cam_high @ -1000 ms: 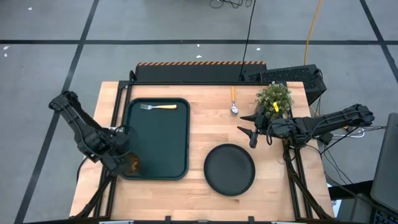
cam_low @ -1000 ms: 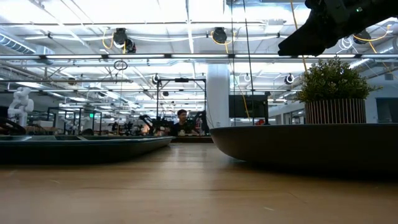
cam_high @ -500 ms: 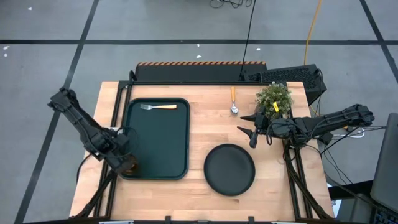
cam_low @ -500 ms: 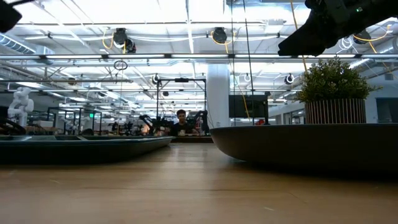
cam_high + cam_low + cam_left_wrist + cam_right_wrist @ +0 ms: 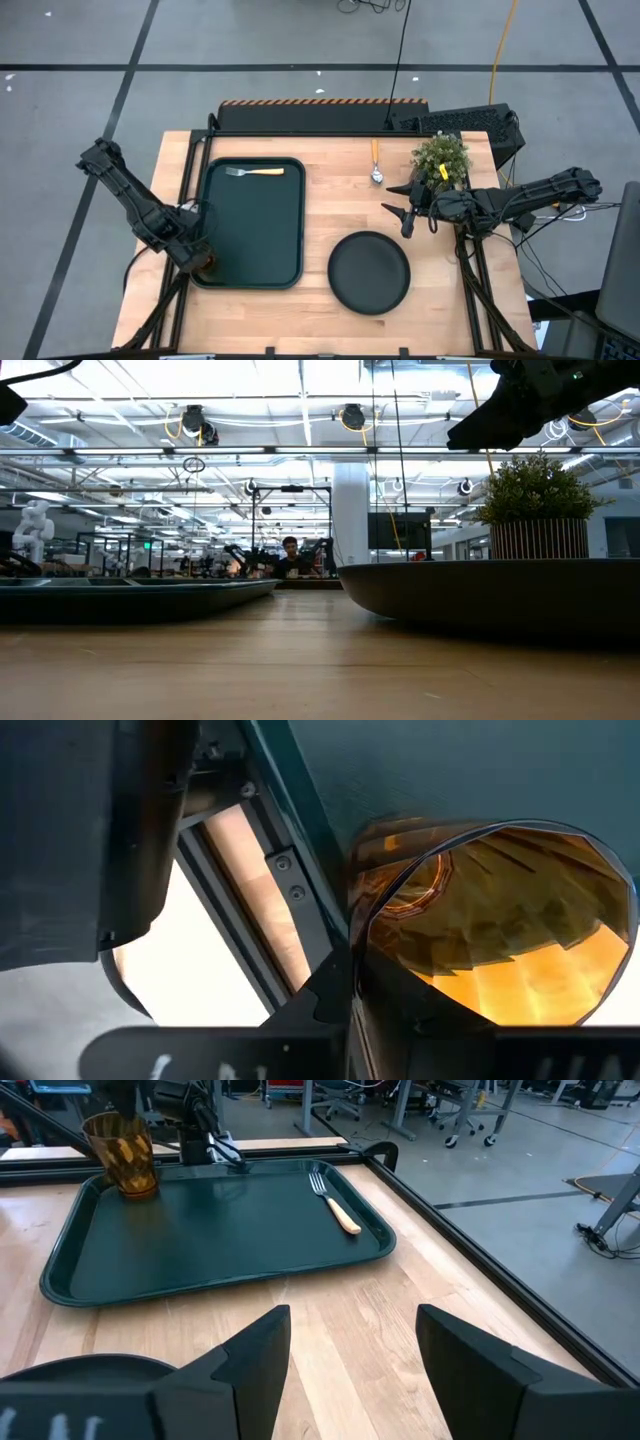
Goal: Pick and place plate/cup/fork/spoon on tray
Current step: Put the brown glass on the black tray, then put the black plate on the black tray
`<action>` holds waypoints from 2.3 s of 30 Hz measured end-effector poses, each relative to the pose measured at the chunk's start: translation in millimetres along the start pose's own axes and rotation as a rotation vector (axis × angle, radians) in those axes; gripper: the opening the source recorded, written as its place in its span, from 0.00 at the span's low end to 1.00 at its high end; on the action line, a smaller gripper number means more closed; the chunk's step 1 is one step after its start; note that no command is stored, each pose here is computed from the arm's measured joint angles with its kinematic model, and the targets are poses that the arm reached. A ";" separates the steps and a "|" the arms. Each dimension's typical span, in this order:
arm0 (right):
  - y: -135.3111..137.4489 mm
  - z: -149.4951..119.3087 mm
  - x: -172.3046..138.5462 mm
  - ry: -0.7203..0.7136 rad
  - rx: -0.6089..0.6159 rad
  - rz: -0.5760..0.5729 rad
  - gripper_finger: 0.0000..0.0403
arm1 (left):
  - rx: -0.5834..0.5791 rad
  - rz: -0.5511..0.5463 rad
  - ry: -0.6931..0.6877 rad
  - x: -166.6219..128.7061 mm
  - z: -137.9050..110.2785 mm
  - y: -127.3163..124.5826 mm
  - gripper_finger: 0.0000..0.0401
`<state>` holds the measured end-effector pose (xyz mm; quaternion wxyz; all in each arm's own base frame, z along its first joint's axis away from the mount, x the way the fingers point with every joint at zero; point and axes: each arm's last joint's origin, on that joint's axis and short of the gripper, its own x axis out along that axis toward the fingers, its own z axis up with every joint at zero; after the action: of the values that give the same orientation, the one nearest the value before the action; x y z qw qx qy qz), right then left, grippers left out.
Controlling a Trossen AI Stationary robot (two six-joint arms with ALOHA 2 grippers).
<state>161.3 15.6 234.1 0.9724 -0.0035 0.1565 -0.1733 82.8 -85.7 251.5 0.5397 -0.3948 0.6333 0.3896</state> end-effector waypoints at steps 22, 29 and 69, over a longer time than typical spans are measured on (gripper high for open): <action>0.0 0.0 0.0 0.000 0.000 0.000 0.53 | 0.010 -0.040 -0.007 0.0 -0.7 -3.4 0.21; 0.0 0.0 0.0 0.000 0.000 0.000 0.53 | 0.020 -0.040 -0.008 0.0 -0.7 -3.4 0.38; 5.0 7.4 5.0 -0.069 0.024 0.051 0.53 | 0.094 -0.500 -0.714 -110.0 16.7 -2.3 0.48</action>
<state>169.7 18.2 239.4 0.9812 0.0063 0.1210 -0.1503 102.8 -62.5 358.5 0.8199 -0.3516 0.3091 0.3297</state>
